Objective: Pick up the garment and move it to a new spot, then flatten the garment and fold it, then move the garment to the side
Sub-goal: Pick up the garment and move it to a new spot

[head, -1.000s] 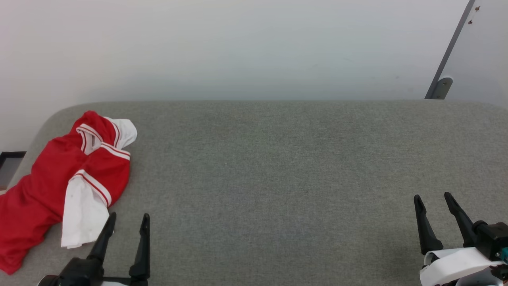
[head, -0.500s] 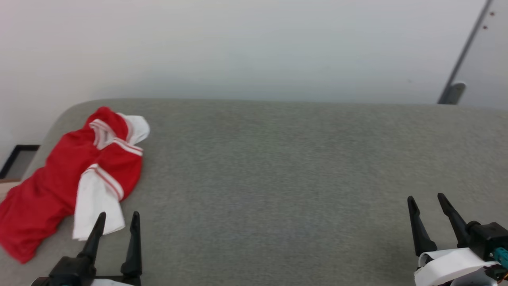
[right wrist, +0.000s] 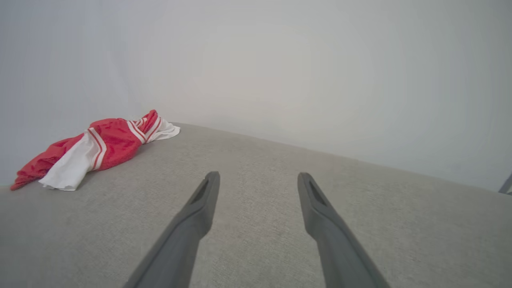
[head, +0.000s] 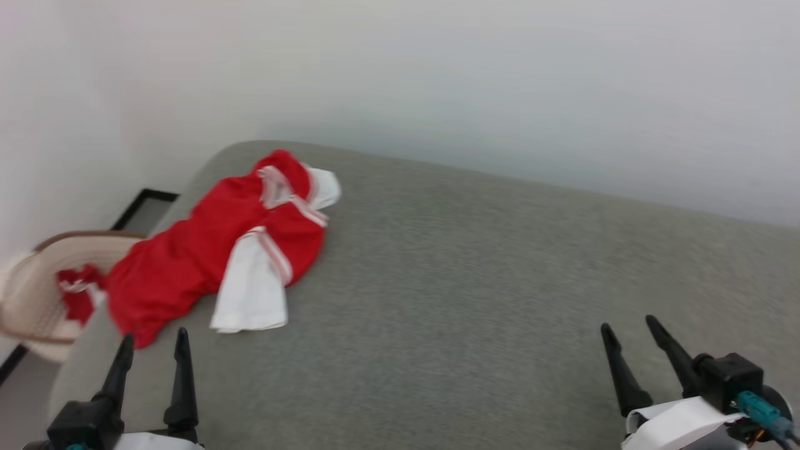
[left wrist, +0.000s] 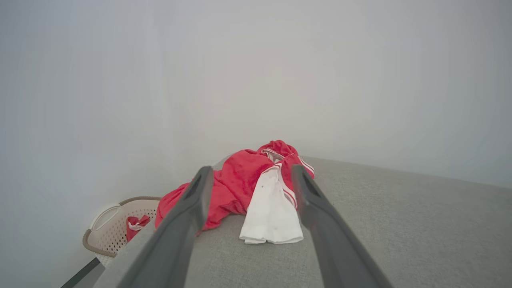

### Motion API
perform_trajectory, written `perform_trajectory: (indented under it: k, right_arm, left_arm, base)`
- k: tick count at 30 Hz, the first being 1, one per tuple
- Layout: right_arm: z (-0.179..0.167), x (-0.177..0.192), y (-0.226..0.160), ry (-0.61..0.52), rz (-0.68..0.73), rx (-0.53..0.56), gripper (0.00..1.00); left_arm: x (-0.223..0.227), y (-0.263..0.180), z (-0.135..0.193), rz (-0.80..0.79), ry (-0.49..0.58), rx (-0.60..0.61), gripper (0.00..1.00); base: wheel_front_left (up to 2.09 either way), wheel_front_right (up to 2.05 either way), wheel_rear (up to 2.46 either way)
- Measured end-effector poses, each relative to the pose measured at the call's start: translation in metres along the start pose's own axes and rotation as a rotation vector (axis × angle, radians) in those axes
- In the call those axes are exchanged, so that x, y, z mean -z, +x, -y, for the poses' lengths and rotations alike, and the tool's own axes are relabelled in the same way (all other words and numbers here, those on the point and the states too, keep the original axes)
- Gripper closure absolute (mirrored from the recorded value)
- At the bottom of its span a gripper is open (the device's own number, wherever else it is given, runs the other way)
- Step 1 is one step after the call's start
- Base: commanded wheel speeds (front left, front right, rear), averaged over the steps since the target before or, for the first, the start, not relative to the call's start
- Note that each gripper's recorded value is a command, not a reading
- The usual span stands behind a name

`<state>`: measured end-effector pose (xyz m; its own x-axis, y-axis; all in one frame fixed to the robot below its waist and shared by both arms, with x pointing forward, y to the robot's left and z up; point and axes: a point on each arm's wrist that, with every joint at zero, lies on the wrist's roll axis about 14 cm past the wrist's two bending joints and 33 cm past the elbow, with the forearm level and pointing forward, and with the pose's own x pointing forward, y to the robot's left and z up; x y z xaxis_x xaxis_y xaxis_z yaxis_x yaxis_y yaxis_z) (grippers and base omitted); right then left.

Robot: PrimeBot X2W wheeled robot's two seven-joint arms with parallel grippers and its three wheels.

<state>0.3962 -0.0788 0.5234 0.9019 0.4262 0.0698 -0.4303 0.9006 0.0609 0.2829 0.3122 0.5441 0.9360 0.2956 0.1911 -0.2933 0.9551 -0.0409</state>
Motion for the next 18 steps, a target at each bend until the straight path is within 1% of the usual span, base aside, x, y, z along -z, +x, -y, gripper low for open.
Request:
perform_trajectory:
  k: [4,10,16,18]
  right_arm:
    - [-0.029,0.000,0.012,0.005,-0.004,-0.087,0.00]
    - [-0.060,-0.002,0.024,0.002,-0.004,-0.177,0.00]
    - [-0.071,-0.006,0.028,-0.011,0.002,-0.217,0.00]
    - [-0.069,-0.006,0.028,-0.016,0.001,-0.217,0.00]
  left_arm:
    - [-0.007,-0.016,-0.021,0.008,0.004,-0.066,0.00]
    - [-0.014,-0.040,-0.047,0.020,-0.026,-0.160,0.00]
    - [-0.017,-0.053,-0.063,0.030,-0.061,-0.212,0.00]
    - [-0.016,-0.050,-0.062,0.020,-0.073,-0.200,0.00]
  base:
    - [0.00,0.00,0.00]
    - [0.00,0.00,0.00]
    - [0.00,0.00,0.00]
    - [0.00,0.00,0.00]
